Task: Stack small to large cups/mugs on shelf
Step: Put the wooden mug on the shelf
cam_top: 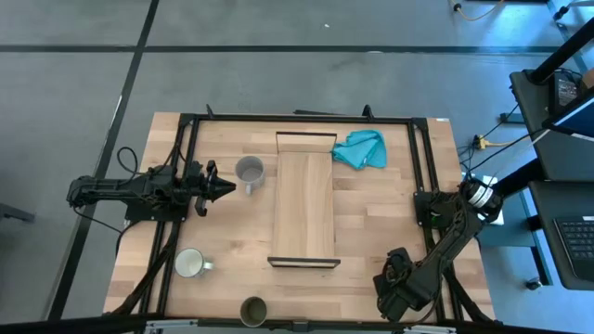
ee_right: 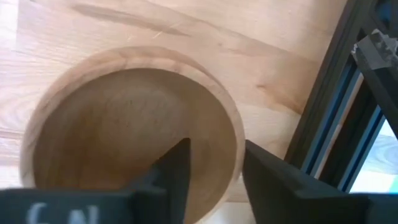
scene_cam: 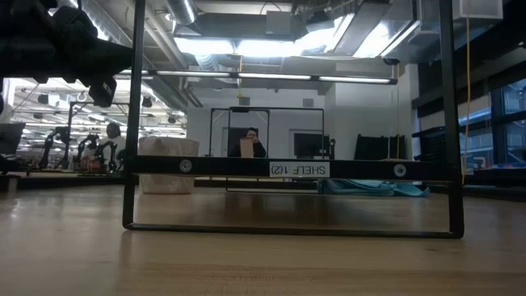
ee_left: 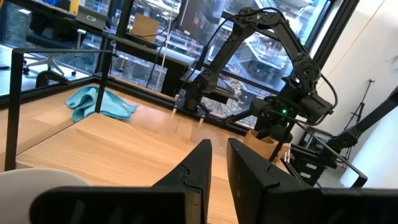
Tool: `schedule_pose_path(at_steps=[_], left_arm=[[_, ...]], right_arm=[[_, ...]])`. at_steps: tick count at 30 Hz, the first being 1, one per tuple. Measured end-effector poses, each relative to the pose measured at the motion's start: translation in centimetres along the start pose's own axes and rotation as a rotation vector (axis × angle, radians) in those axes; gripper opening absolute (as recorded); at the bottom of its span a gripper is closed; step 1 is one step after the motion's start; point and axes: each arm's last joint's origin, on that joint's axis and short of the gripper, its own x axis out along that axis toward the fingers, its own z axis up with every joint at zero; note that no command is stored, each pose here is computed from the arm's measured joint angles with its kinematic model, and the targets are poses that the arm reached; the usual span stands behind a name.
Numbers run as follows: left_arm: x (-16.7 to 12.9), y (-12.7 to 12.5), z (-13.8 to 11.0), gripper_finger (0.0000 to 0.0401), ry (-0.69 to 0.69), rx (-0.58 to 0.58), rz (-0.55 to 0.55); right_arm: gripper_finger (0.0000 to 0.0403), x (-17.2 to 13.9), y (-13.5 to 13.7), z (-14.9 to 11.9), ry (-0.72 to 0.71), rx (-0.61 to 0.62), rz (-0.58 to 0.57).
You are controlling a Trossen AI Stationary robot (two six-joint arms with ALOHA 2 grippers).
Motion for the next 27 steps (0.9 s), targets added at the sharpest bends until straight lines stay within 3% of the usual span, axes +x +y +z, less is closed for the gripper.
schedule_pose_path(at_steps=[10,27], left_arm=[[0.00,0.00,0.00,0.0044,0.000,0.000,0.000],[0.00,0.00,0.00,0.0044,0.000,0.000,0.000]], right_arm=[[0.0033,-0.07,-0.08,0.09,-0.015,-0.007,0.001],[0.0027,-0.47,-0.14,0.33,-0.014,0.003,0.022]])
